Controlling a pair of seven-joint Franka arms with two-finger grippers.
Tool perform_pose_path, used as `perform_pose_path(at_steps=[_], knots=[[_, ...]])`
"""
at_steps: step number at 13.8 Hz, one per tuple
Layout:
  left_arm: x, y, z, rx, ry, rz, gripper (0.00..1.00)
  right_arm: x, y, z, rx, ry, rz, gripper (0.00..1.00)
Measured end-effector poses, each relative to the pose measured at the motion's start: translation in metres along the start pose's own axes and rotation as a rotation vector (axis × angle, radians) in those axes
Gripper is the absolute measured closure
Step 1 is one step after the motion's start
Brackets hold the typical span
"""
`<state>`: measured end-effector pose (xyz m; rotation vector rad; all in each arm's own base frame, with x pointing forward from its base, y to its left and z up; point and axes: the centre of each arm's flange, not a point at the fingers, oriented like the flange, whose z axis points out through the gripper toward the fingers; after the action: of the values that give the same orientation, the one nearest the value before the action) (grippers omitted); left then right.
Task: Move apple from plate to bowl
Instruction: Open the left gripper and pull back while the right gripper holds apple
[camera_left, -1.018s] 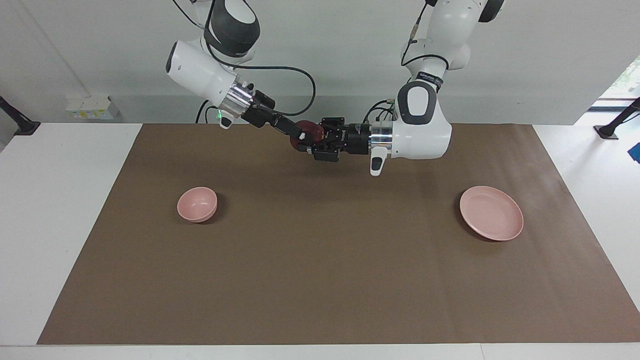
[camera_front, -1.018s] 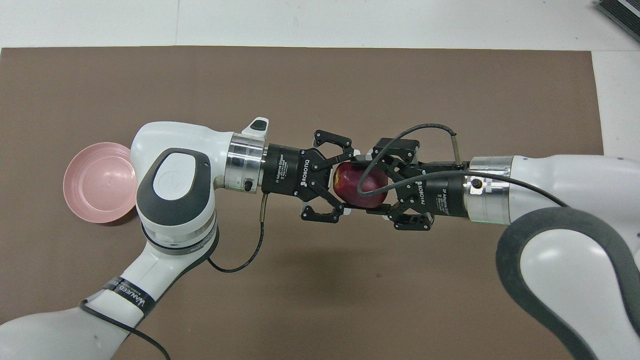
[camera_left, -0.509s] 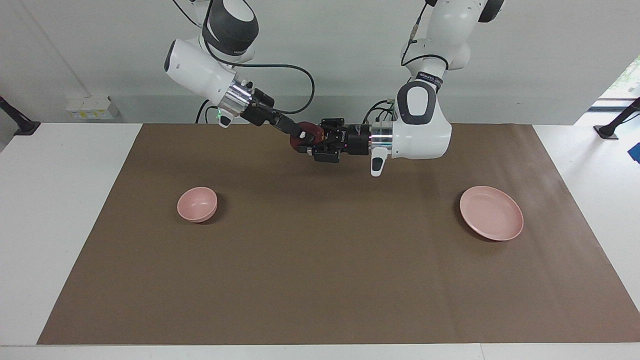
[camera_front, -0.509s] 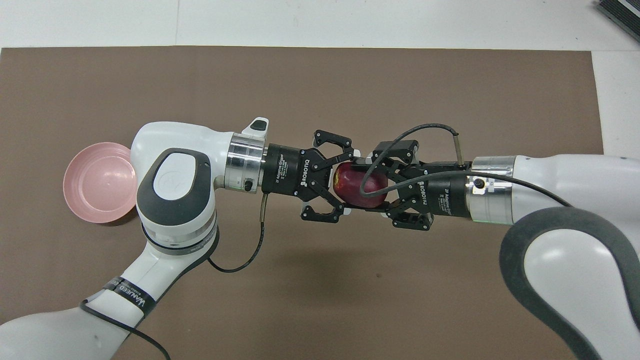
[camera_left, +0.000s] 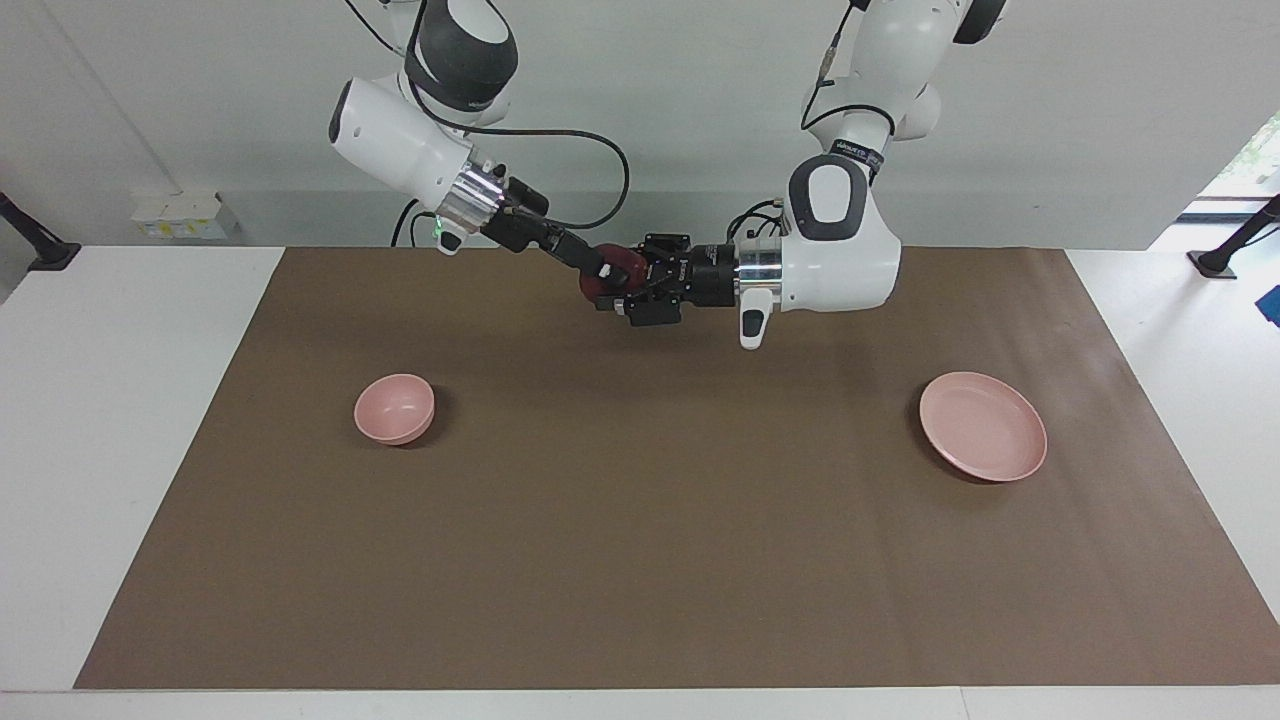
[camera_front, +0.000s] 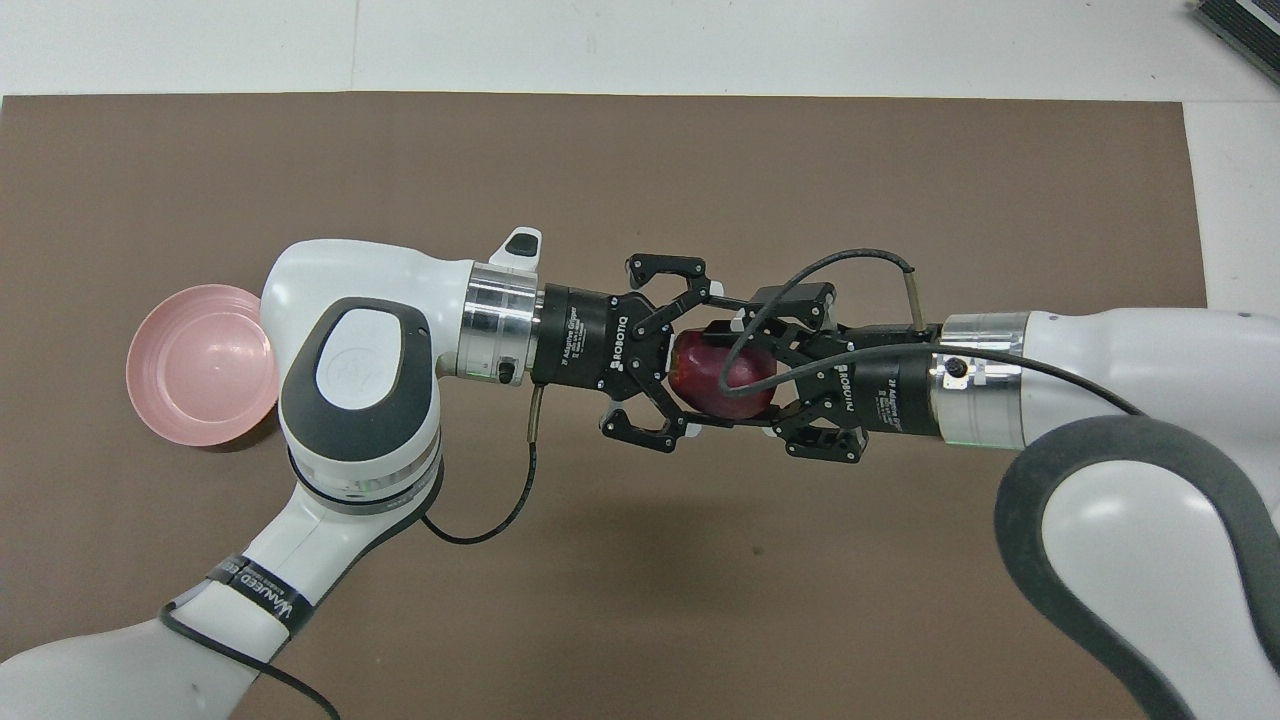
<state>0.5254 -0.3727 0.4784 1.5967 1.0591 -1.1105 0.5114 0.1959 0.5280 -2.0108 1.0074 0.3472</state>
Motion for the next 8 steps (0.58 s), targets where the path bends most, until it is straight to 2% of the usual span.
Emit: perform_pose_path(at_steps=[4, 8], knots=[[0.004, 0.000, -0.007, 0.036, 0.078, 0.044, 0.00, 0.007, 0.006, -0.005, -0.057, 0.005, -0.013, 0.18], [0.023, 0.007, -0.040, 0.084, 0.249, 0.113, 0.00, 0.018, 0.023, -0.012, -0.192, -0.004, -0.051, 0.18]])
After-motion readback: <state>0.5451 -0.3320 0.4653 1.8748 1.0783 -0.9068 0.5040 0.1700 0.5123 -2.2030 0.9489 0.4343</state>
